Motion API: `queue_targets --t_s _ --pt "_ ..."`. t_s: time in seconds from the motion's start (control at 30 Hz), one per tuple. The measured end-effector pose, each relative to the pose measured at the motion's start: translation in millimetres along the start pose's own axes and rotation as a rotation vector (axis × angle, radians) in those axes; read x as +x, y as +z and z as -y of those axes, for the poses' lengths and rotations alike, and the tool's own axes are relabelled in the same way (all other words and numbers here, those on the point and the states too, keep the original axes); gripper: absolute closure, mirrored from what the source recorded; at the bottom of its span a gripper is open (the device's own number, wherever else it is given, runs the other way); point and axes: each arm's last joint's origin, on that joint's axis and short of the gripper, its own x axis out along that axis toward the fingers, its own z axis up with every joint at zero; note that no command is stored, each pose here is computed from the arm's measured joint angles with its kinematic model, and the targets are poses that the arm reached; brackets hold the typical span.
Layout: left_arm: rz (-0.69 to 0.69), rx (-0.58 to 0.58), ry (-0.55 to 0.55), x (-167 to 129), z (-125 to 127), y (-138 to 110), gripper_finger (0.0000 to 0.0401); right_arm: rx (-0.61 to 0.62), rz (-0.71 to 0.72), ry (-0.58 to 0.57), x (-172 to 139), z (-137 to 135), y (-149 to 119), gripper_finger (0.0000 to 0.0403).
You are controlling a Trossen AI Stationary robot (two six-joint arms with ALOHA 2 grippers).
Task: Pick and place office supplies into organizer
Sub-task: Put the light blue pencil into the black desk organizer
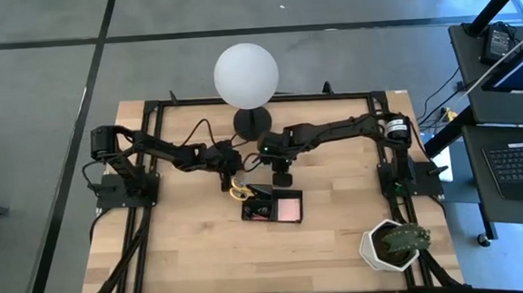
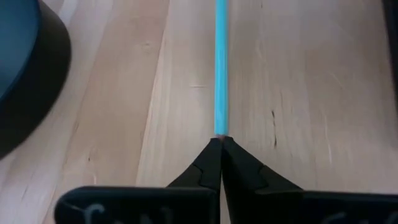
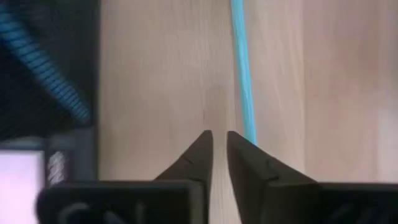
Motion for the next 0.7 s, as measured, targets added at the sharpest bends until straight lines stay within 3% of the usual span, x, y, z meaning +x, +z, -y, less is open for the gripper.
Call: queue_targets --t_s 0.33,0.5,0.7 --pt "0.001 -0.022 -0.005 0.0 0.1 0.1 0.0399 0.034 0.071 -0.031 -58.8 -5.3 -4.6 0.0252" --pt "0.008 -0.02 -0.007 0.0 0.1 0.7 0.0399 0.072 0.167 -0.08 -77.9 -7.3 -26.0 0.0236" --pt "0.013 -0.015 -0.012 0.3 0.3 0.9 0.0399 0.054 0.421 -0.088 -68.5 -10.6 -55.7 0.0233"
